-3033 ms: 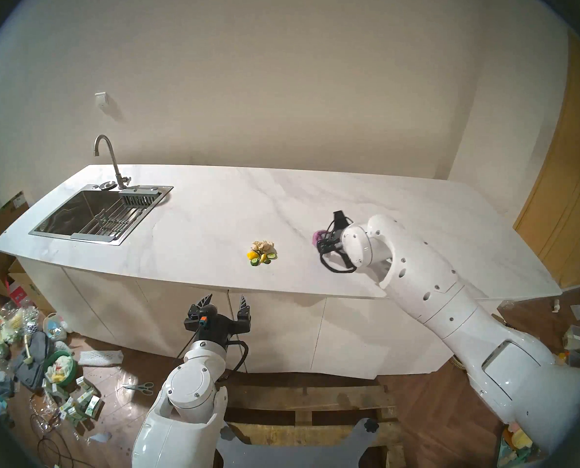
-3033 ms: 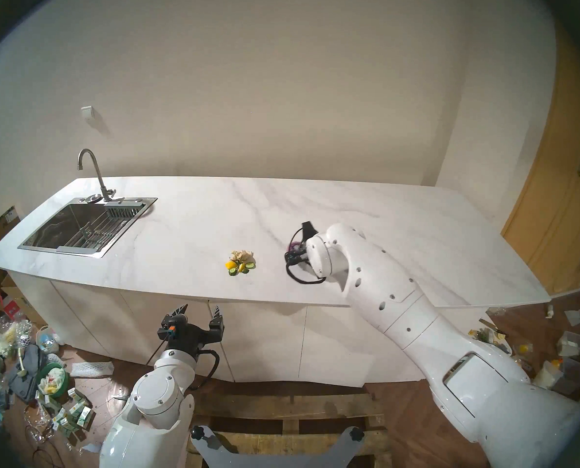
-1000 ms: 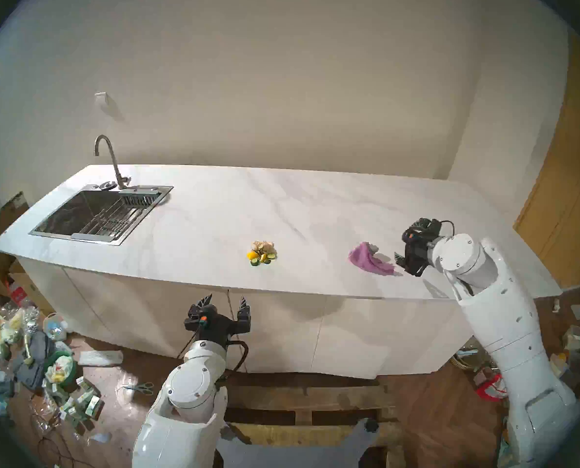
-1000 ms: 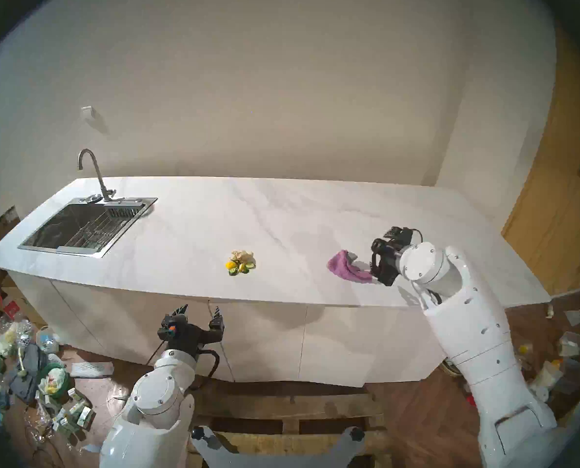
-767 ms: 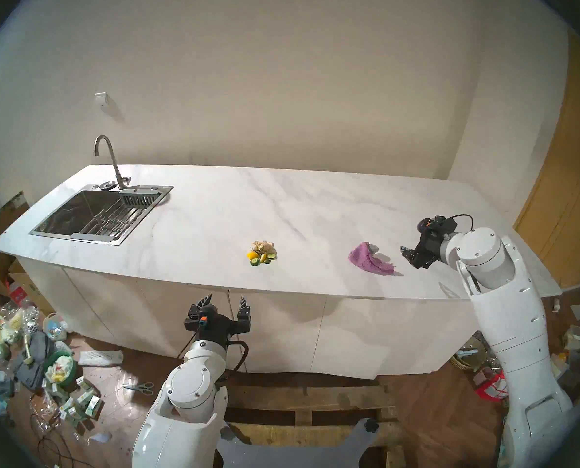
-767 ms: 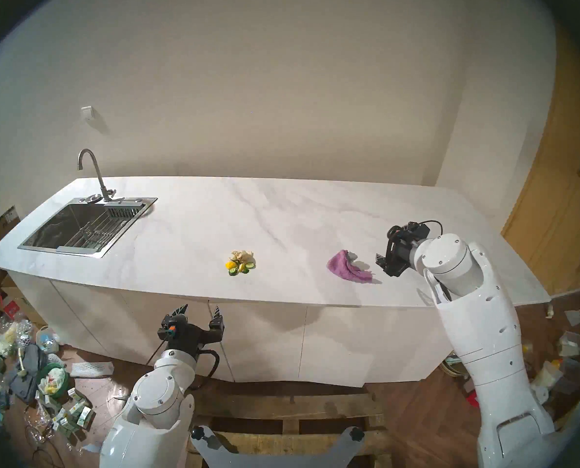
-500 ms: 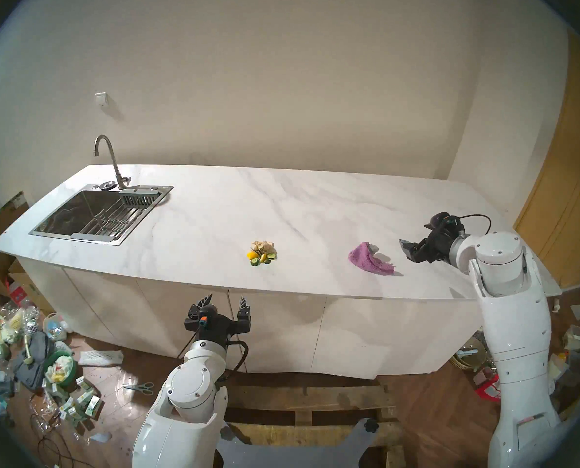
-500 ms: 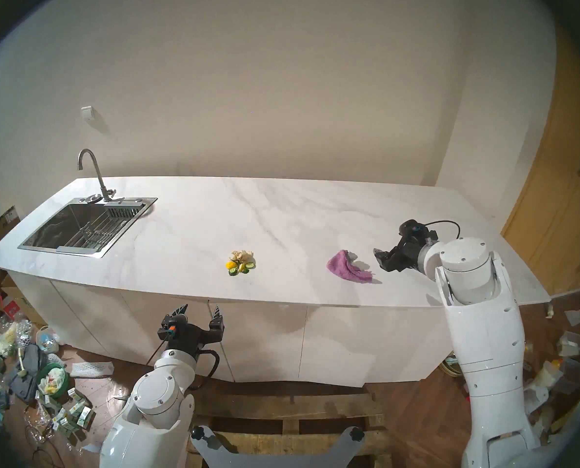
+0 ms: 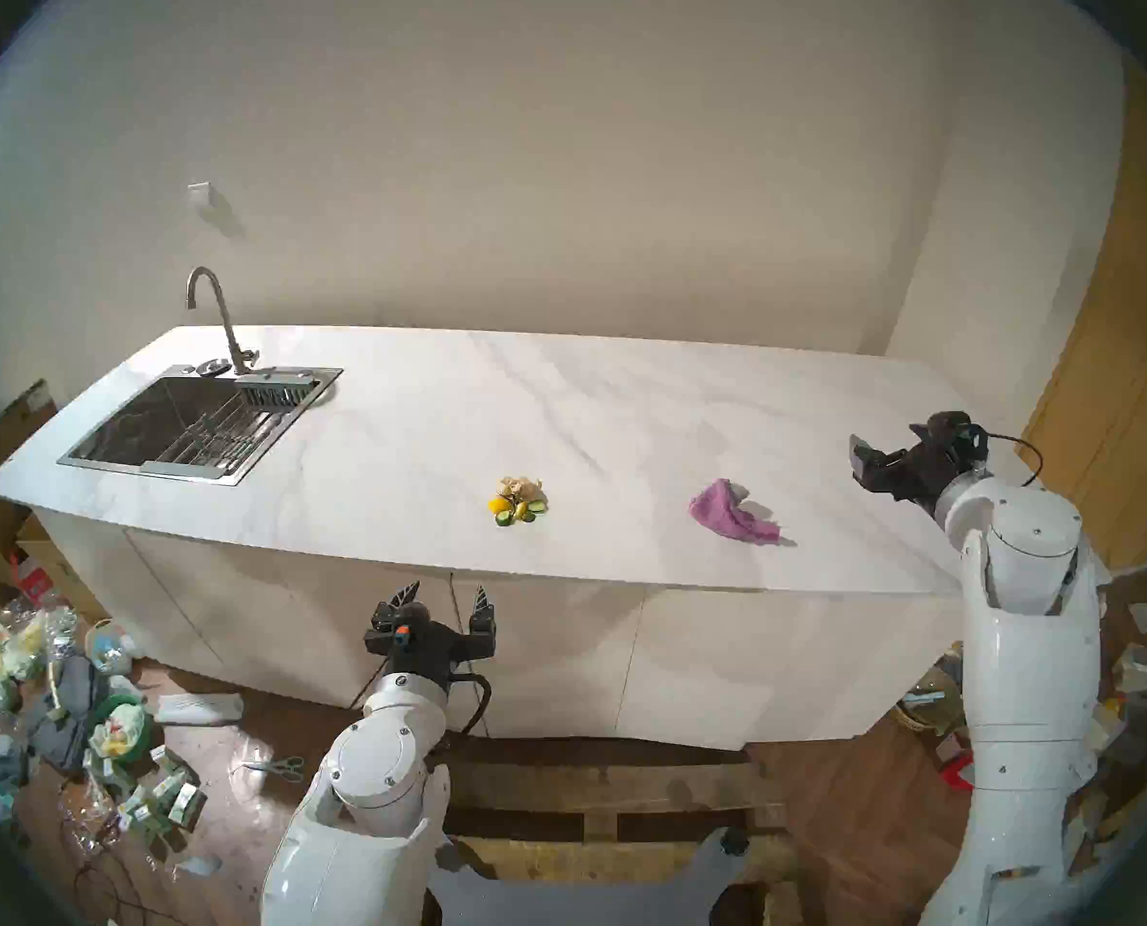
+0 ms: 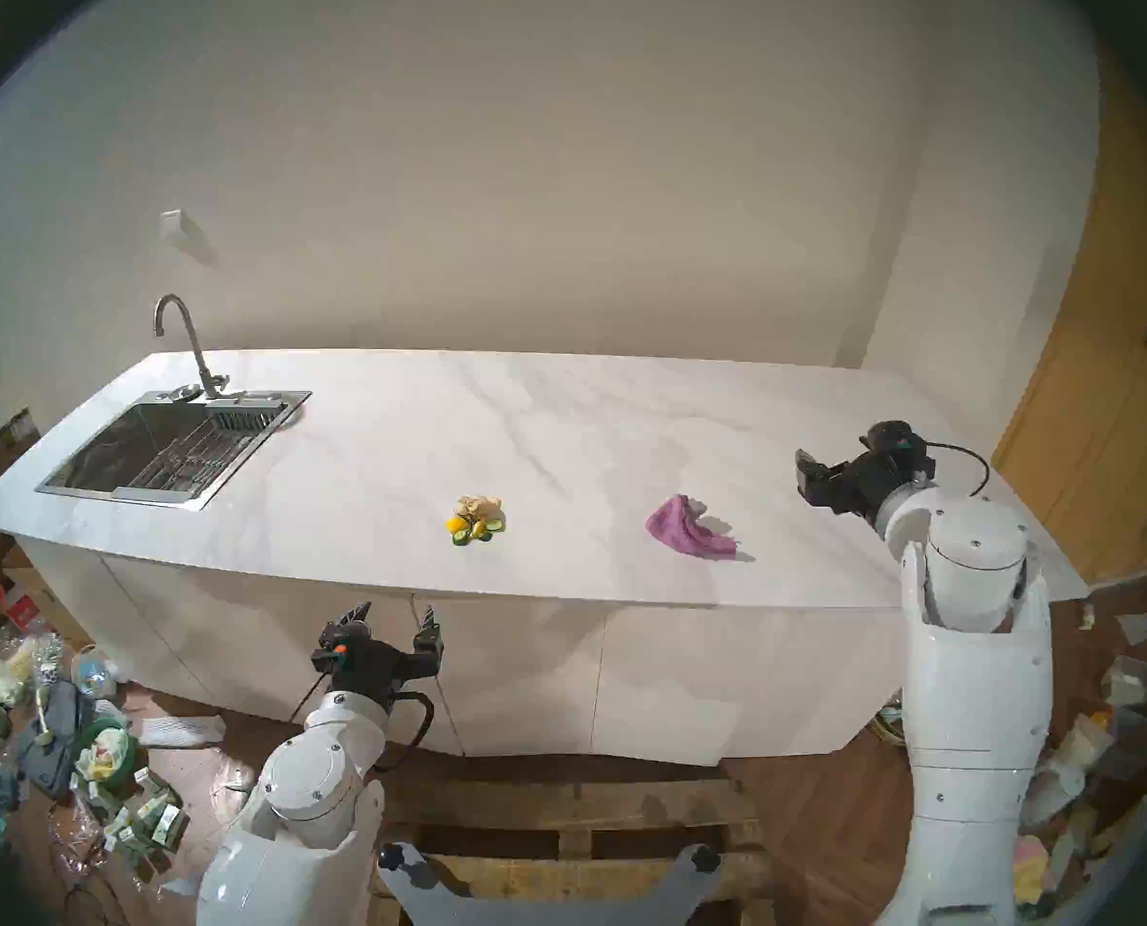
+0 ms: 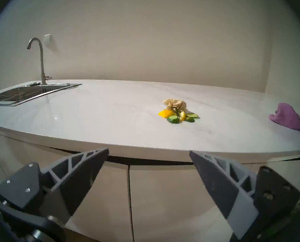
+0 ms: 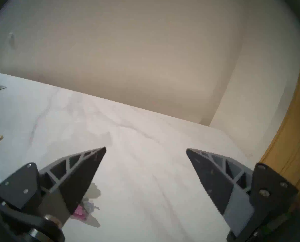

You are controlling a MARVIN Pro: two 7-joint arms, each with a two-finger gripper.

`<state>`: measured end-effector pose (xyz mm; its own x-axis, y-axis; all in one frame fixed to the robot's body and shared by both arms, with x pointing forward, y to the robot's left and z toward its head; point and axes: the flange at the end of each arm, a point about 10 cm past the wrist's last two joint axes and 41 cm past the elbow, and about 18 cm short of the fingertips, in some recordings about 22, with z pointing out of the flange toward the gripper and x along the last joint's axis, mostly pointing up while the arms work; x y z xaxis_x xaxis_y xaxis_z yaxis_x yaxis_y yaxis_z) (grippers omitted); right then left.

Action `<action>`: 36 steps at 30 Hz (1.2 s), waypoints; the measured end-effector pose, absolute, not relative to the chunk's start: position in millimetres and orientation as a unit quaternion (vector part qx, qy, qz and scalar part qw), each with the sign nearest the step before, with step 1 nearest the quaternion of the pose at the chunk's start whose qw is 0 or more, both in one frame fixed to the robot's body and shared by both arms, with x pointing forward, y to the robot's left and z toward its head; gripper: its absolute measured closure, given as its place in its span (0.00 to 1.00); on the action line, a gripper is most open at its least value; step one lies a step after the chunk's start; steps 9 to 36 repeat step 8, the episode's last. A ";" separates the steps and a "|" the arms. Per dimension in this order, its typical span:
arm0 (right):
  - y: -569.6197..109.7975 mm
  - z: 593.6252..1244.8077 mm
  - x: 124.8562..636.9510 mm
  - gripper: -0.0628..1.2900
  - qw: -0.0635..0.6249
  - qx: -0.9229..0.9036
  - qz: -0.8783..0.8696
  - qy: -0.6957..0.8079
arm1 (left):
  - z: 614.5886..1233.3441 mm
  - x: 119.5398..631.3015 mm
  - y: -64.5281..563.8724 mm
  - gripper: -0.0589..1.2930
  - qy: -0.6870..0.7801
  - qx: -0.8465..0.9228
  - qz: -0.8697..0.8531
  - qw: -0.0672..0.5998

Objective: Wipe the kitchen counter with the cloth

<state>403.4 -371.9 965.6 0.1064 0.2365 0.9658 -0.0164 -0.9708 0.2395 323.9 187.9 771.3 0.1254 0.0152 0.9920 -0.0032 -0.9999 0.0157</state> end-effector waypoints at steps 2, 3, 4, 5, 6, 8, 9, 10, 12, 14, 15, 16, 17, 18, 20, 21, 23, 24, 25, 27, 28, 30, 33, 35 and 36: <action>-371.1 962.9 401.8 0.04 0.095 0.733 0.671 0.069 | 771.5 323.9 187.9 0.03 0.004 0.750 0.661 0.007; -370.8 961.9 401.3 0.04 0.094 0.731 0.672 0.067 | 771.6 323.9 187.9 0.03 0.004 0.750 0.661 0.007; -370.4 960.8 400.7 0.04 0.094 0.730 0.674 0.065 | 771.6 323.9 187.9 0.03 0.004 0.750 0.661 0.007; -369.9 959.6 400.2 0.04 0.093 0.729 0.675 0.063 | 771.7 323.9 187.9 0.03 0.004 0.750 0.662 0.007; -369.5 958.6 399.9 0.04 0.093 0.728 0.677 0.062 | 771.7 323.9 187.9 0.03 0.004 0.750 0.662 0.007; -368.7 956.8 399.2 0.04 0.092 0.726 0.679 0.059 | 771.8 323.9 187.9 0.03 0.004 0.750 0.662 0.007; -368.7 956.8 399.2 0.04 0.092 0.726 0.679 0.059 | 771.8 323.9 187.9 0.03 0.004 0.750 0.662 0.007; -368.7 956.8 399.2 0.04 0.092 0.726 0.679 0.059 | 771.8 323.9 187.9 0.03 0.004 0.750 0.662 0.007; -368.7 956.8 399.2 0.04 0.092 0.726 0.679 0.059 | 771.8 323.9 187.9 0.03 0.004 0.750 0.662 0.007; -368.7 956.8 399.2 0.04 0.092 0.726 0.679 0.059 | 771.8 323.9 187.9 0.03 0.004 0.750 0.662 0.007; -368.7 956.8 399.2 0.04 0.092 0.726 0.679 0.059 | 771.8 323.9 187.9 0.03 0.004 0.750 0.662 0.007; -368.7 956.8 399.2 0.04 0.092 0.726 0.679 0.059 | 771.8 323.9 187.9 0.03 0.004 0.750 0.662 0.007; -368.7 956.8 399.2 0.04 0.092 0.726 0.679 0.059 | 771.8 323.9 187.9 0.03 0.004 0.750 0.662 0.007; -368.7 956.8 399.2 0.04 0.092 0.726 0.679 0.059 | 771.8 323.9 187.9 0.03 0.004 0.750 0.662 0.007; -368.7 956.8 399.2 0.04 0.092 0.726 0.679 0.059 | 771.8 323.9 187.9 0.03 0.004 0.750 0.662 0.007; -368.7 956.8 399.2 0.04 0.092 0.726 0.679 0.059 | 771.8 323.9 187.9 0.03 0.004 0.750 0.662 0.007; -368.7 956.8 399.2 0.04 0.092 0.726 0.679 0.059 | 771.8 323.9 187.9 0.03 0.004 0.750 0.662 0.007; -368.7 956.8 399.2 0.04 0.092 0.726 0.679 0.059 | 771.8 323.9 187.9 0.03 0.004 0.750 0.662 0.007; -368.7 956.8 399.2 0.04 0.092 0.726 0.679 0.059 | 771.8 323.9 187.9 0.03 0.004 0.750 0.662 0.007; -368.7 956.8 399.2 0.04 0.092 0.726 0.679 0.059 | 771.8 323.9 187.9 0.03 0.004 0.750 0.662 0.007; -368.7 956.8 399.2 0.04 0.092 0.726 0.679 0.059 | 771.8 323.9 187.9 0.03 0.004 0.750 0.662 0.007; -368.7 956.8 399.2 0.04 0.092 0.726 0.679 0.059 | 771.8 323.9 187.9 0.03 0.004 0.750 0.662 0.007; -368.7 956.8 399.2 0.04 0.092 0.726 0.679 0.059 | 771.8 323.9 187.9 0.03 0.004 0.750 0.662 0.007; -368.7 956.8 399.2 0.04 0.092 0.726 0.679 0.059 | 771.8 323.9 187.9 0.03 0.004 0.750 0.662 0.007; -368.7 956.8 399.2 0.04 0.092 0.726 0.679 0.059 | 771.8 323.9 187.9 0.03 0.004 0.750 0.662 0.007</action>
